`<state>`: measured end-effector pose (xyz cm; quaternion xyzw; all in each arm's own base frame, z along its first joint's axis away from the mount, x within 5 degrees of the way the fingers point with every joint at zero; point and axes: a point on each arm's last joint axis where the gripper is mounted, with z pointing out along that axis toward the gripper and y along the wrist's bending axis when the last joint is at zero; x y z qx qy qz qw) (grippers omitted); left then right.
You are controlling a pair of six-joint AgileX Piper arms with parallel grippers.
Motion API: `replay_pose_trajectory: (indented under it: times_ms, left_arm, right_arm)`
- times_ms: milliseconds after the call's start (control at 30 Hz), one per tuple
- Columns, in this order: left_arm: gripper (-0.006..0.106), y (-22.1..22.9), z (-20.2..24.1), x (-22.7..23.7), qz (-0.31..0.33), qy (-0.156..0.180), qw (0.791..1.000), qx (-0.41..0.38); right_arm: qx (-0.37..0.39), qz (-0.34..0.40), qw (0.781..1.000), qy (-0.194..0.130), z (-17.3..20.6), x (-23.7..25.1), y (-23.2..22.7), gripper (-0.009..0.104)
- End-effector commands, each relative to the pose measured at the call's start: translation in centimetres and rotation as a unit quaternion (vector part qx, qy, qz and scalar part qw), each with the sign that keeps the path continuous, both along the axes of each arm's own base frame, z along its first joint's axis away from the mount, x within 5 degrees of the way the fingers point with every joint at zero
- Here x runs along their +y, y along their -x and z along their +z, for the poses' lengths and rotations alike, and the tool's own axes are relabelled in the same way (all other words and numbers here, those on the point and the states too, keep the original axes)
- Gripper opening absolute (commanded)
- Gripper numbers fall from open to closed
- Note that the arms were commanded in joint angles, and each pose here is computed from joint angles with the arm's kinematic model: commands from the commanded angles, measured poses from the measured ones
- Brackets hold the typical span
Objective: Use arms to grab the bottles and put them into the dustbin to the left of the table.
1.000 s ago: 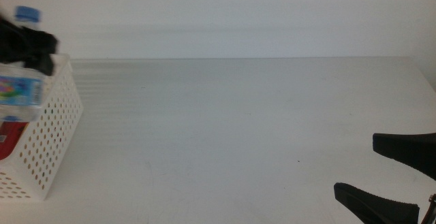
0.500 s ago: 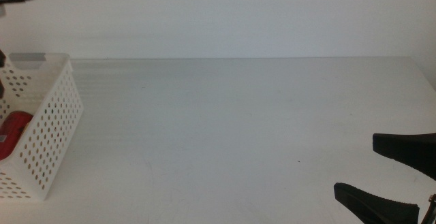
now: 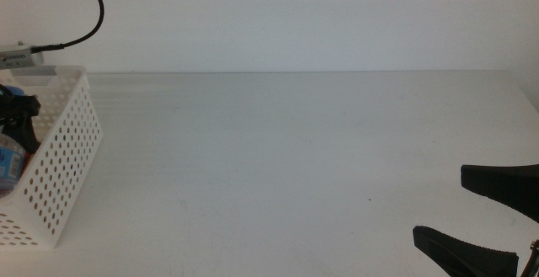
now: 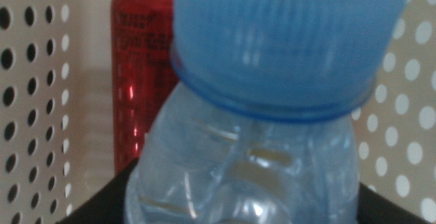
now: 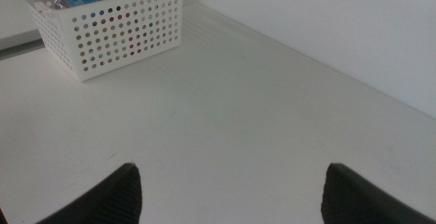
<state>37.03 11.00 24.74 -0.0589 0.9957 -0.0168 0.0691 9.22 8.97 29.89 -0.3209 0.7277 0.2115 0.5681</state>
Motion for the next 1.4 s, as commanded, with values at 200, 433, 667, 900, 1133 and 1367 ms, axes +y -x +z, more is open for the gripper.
replay_pose_trajectory:
  times_ms: [200, 433, 667, 900, 1133, 1367]
  left_arm:
    - [0.068, 0.1, 3.4, -0.3, -0.023, -0.005, 0.998, -0.06]
    - [0.09, 0.2, 3.5, -0.8, -0.016, 0.021, 0.998, -0.058]
    - [0.09, 1.8, 6.9, -1.8, -0.008, 0.027, 0.995, -0.094]
    - [0.09, 3.5, 11.8, -5.2, -0.04, 0.026, 0.98, -0.191]
    - [0.09, 5.4, 15.4, -9.6, -0.095, 0.036, 0.96, -0.261]
    - [0.09, 7.6, 18.1, -14.4, -0.169, 0.048, 0.931, -0.321]
  right_arm:
    - [-0.04, 0.002, 0.999, -0.031, 1.6, 0.1, -0.1, 0.082]
    - [-0.04, 0.002, 0.999, -0.031, 1.6, 0.1, -0.1, 0.082]
    - [-0.04, 0.002, 0.999, -0.031, 1.6, 0.1, -0.1, 0.082]
    - [-0.04, 0.002, 0.999, -0.031, 1.6, 0.1, -0.1, 0.082]
    - [-0.04, 0.002, 0.999, -0.031, 1.6, 0.1, -0.1, 0.082]
    - [-0.04, 0.002, 0.999, -0.031, 1.6, 0.1, -0.1, 0.082]
